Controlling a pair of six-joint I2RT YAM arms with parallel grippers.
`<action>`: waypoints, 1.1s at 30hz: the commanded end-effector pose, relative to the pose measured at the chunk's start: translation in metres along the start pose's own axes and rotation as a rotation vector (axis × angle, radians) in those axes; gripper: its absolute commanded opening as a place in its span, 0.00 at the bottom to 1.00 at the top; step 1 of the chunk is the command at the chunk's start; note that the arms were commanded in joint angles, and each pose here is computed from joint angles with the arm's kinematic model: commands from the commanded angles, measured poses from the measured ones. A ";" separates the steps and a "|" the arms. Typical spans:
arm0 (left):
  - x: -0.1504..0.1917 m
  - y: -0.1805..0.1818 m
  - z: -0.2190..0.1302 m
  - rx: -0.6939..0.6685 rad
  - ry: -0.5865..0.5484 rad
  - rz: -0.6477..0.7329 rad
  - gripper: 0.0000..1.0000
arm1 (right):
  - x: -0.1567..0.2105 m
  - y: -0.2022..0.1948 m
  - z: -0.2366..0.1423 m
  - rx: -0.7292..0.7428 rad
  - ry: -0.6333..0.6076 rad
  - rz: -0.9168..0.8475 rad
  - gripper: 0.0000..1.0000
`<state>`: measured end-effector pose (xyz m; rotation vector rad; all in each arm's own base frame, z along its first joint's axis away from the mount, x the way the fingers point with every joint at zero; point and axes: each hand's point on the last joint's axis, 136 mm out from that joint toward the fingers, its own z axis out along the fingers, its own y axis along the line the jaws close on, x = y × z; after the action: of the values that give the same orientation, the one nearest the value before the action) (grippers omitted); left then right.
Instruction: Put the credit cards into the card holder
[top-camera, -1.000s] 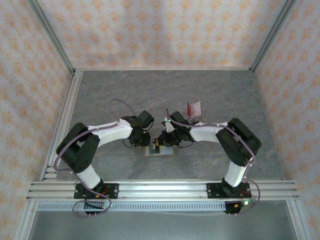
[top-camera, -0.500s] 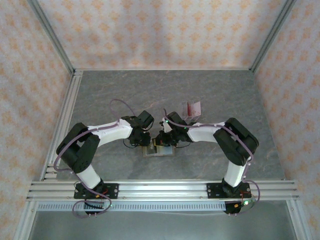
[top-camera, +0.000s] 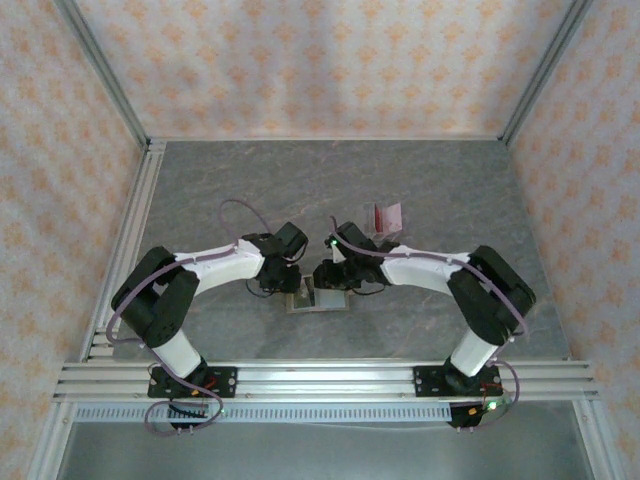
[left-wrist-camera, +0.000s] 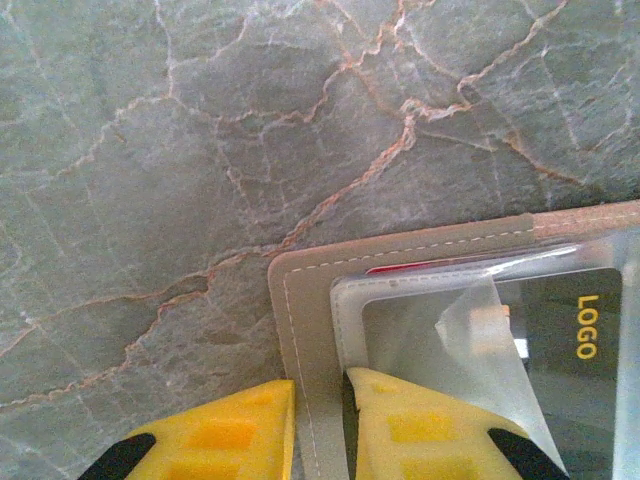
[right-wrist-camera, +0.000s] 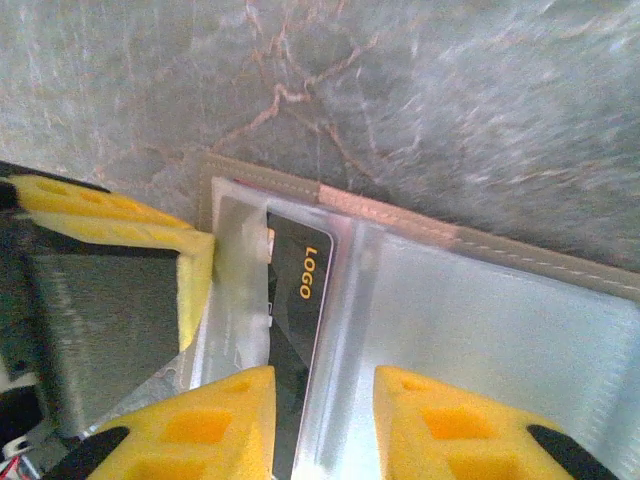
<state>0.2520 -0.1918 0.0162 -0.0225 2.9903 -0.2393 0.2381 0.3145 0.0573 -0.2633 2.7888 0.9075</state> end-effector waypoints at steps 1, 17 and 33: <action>0.023 0.020 0.020 -0.079 0.066 0.001 0.21 | -0.014 -0.012 -0.023 0.134 -0.062 -0.058 0.34; 0.022 0.019 0.019 -0.076 0.060 0.001 0.21 | -0.022 -0.040 -0.004 0.328 -0.021 -0.142 0.37; 0.021 0.018 0.019 -0.074 0.059 -0.003 0.21 | -0.022 -0.040 -0.006 0.357 -0.061 -0.173 0.37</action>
<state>0.2521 -0.1918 0.0164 -0.0243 2.9808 -0.2487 0.2657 0.2798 0.0352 -0.3772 2.7928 0.3873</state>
